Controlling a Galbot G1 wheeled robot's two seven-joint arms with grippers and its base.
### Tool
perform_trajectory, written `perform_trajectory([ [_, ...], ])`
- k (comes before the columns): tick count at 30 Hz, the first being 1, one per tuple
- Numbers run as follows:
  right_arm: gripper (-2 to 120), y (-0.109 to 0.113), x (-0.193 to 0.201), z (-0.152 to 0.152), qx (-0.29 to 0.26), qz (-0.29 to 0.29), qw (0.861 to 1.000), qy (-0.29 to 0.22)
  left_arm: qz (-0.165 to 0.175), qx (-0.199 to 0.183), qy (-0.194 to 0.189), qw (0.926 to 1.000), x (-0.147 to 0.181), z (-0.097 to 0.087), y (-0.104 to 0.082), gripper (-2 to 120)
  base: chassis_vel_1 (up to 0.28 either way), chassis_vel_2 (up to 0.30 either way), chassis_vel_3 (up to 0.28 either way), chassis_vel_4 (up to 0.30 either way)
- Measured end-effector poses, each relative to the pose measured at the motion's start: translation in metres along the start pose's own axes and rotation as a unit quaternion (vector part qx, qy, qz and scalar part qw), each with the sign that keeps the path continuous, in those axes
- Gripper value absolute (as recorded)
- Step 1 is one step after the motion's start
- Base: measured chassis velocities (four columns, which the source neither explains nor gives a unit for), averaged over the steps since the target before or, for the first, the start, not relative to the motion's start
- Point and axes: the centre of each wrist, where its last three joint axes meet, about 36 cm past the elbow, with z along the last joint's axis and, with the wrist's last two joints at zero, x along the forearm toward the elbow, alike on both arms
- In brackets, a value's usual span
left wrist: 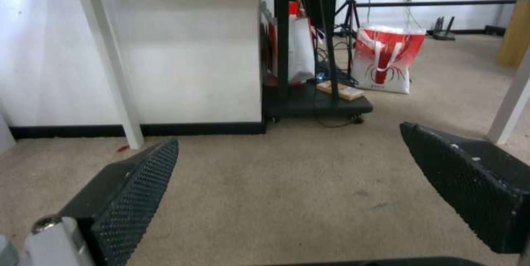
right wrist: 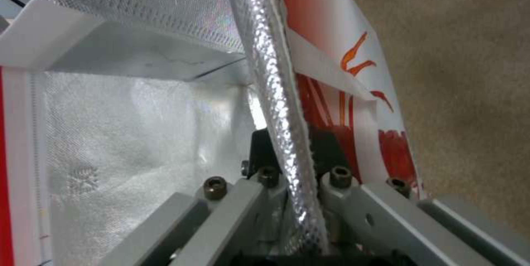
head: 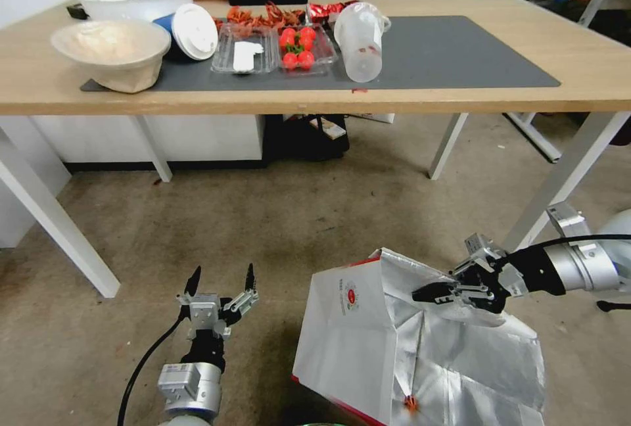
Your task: Pick up the food delivery bag from the floor and place it on the table.
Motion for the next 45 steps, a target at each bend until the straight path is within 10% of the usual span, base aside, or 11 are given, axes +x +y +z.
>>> perform_trajectory([
  [45,0,0.0012,-0.0026,0.0017,-0.002,-0.001,1.000,0.001,-0.006,-0.002,0.000,1.0000,-0.0014,0.0022,-0.0006,100,0.000,0.000,0.000,0.000],
])
